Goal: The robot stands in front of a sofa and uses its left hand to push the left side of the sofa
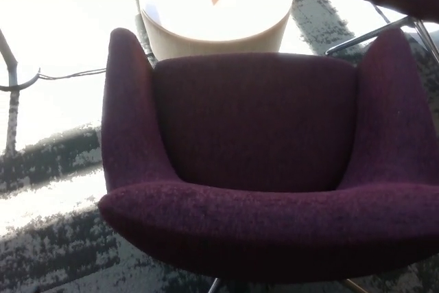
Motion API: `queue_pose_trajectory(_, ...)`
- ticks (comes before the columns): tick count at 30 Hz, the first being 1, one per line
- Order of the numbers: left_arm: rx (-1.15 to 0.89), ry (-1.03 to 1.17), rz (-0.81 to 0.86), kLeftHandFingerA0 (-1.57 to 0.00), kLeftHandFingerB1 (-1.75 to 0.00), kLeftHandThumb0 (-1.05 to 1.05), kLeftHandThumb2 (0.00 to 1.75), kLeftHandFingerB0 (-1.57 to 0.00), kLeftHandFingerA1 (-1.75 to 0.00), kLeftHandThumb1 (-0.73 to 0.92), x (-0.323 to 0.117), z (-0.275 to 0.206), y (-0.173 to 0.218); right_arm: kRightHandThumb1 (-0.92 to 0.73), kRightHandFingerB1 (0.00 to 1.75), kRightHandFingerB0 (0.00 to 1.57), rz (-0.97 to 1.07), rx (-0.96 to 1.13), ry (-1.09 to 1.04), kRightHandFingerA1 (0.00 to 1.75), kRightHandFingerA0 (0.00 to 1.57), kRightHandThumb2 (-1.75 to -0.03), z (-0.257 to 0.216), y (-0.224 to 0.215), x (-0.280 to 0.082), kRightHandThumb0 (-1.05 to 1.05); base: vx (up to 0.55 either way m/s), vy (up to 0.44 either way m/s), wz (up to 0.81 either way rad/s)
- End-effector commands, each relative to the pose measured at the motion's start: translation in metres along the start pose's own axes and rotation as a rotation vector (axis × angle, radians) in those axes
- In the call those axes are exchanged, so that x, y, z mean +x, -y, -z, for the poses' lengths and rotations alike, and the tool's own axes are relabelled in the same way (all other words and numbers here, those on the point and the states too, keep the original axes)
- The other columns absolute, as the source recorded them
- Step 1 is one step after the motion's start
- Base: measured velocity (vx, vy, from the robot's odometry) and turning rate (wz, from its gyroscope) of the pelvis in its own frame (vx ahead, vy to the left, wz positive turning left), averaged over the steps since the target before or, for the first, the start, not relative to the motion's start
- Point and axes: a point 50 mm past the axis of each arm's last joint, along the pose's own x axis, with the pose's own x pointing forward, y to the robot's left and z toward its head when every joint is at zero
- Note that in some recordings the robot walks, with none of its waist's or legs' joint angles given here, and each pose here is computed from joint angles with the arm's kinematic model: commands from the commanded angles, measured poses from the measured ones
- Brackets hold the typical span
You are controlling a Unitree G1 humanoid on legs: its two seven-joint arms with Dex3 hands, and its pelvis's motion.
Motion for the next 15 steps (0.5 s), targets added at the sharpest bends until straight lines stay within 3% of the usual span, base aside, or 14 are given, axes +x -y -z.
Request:
queue_pose_trajectory(1, 0.007, -0.038, 0.031, 0.00, -0.14, -0.84, 1.26, 0.00, -0.18, 0.92, -0.003, 0.012, 0.011, -0.79, 0.41, 0.57, 0.001, -0.002, -0.023, 0.46, 0.69, -0.63, 0.006, 0.002, -0.004, -0.63, 0.00, 0.000, 0.00)
queue_pose_trajectory(4, -0.019, -0.084, 0.070, 0.00, -0.12, -0.88, 1.26, 0.00, -0.14, 0.92, -0.005, 0.024, 0.023, -0.77, 0.41, 0.56, 0.004, 0.019, -0.025, 0.47, 0.65, -0.64, 0.007, 0.001, -0.005, -0.62, 0.00, 0.000, 0.00)
queue_pose_trajectory(7, -0.012, -0.158, 0.069, 0.00, -0.06, -0.96, 1.25, 0.00, -0.10, 0.90, -0.009, 0.036, 0.027, -0.77, 0.42, 0.56, -0.003, 0.011, -0.028, 0.59, 0.76, -0.63, 0.008, 0.001, -0.006, -0.62, 0.00, 0.000, 0.00)
queue_pose_trajectory(12, 0.006, -0.173, 0.073, 0.00, -0.07, -0.95, 1.23, 0.00, -0.08, 0.89, -0.004, 0.034, 0.026, -0.78, 0.41, 0.56, 0.007, 0.009, -0.024, 0.47, 0.63, -0.64, 0.007, 0.003, -0.004, -0.61, 0.00, 0.000, 0.00)
queue_pose_trajectory(15, 0.008, -0.182, 0.075, 0.00, -0.08, -0.93, 1.23, 0.00, -0.10, 0.90, -0.007, 0.037, 0.025, -0.77, 0.42, 0.57, 0.003, 0.016, -0.031, 0.49, 0.69, -0.63, 0.008, 0.001, -0.006, -0.61, 0.00, 0.000, 0.00)
